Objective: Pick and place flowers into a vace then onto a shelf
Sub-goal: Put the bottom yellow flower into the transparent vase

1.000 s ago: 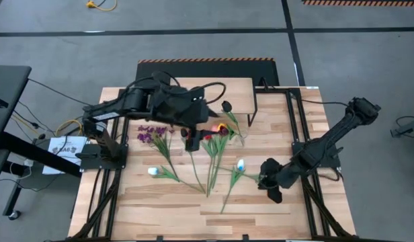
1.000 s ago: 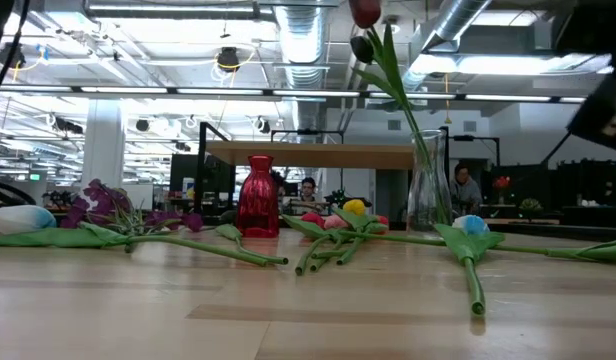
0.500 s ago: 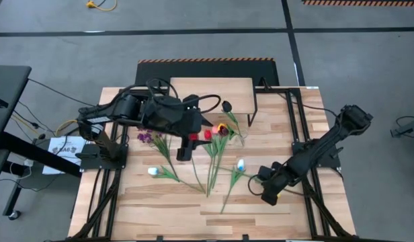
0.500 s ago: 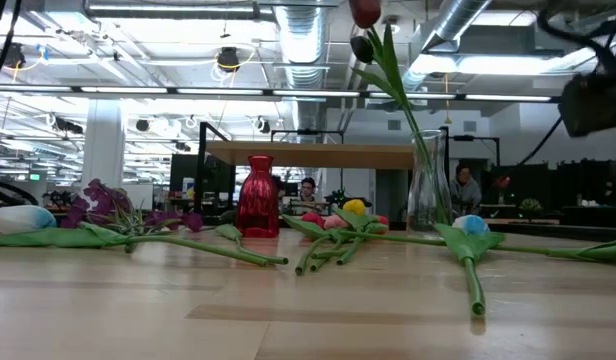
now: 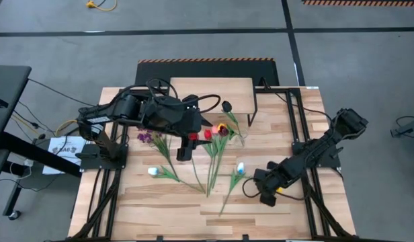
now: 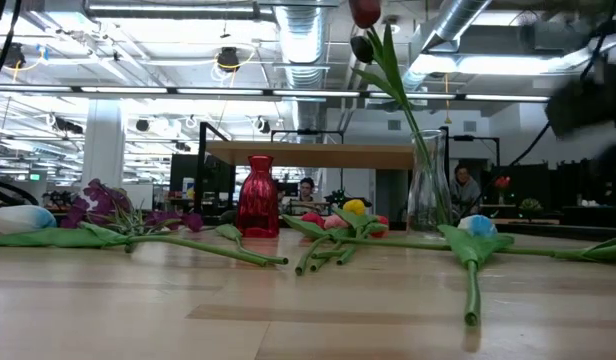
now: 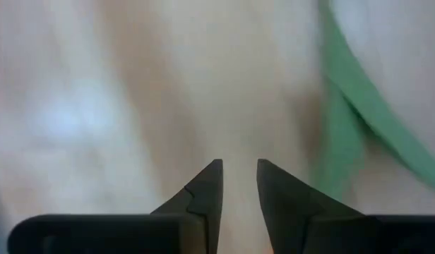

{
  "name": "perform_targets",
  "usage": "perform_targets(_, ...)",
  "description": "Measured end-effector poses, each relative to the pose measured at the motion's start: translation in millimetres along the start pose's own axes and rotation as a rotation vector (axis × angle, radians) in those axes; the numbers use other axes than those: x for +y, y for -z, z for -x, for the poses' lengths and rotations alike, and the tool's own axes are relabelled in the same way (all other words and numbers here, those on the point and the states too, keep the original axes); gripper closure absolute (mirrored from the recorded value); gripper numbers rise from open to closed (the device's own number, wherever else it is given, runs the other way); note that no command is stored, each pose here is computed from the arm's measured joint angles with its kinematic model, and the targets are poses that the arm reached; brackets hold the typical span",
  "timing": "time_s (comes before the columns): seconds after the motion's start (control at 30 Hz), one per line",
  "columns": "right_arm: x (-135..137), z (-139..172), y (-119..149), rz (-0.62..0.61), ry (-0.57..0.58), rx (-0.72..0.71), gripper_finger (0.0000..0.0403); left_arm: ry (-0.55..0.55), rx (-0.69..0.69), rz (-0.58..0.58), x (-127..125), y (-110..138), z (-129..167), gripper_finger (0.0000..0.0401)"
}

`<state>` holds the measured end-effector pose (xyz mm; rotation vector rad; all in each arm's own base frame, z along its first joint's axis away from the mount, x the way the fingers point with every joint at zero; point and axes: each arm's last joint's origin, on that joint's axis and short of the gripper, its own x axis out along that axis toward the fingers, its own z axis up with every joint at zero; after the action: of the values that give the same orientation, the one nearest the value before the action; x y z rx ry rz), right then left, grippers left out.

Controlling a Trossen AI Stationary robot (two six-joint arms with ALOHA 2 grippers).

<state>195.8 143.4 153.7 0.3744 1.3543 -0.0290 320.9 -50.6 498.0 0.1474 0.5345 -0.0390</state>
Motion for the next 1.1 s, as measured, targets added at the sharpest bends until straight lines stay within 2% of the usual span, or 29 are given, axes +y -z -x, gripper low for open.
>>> perform_targets(0.1,11.6,15.2,-6.3,0.109,-0.012,-0.081,0.0321,0.001,0.017,-0.002,-0.1,1.7,-0.2,0.0168)
perform_targets(0.2,18.1,31.8,-12.6,0.156,0.017,-0.145,0.0321,0.001,0.02,-0.002,-0.1,2.0,-0.4,0.0168)
perform_targets(0.37,4.0,40.1,-5.2,0.124,0.204,-0.037,0.0321,0.002,0.022,0.005,-0.2,2.1,-0.6,0.0168)
perform_targets(0.5,-4.7,35.5,-1.4,0.095,0.246,0.009,0.0321,0.002,0.029,0.015,-0.3,2.8,-0.6,0.0168)
perform_targets(0.73,-7.0,26.4,0.7,0.065,0.202,0.004,0.0321,0.002,0.033,0.034,-0.4,3.2,-0.6,0.0168)
perform_targets(1.1,-17.8,0.8,11.9,0.007,0.174,0.078,0.0321,0.003,0.033,0.039,-0.4,3.2,-0.6,0.0168)
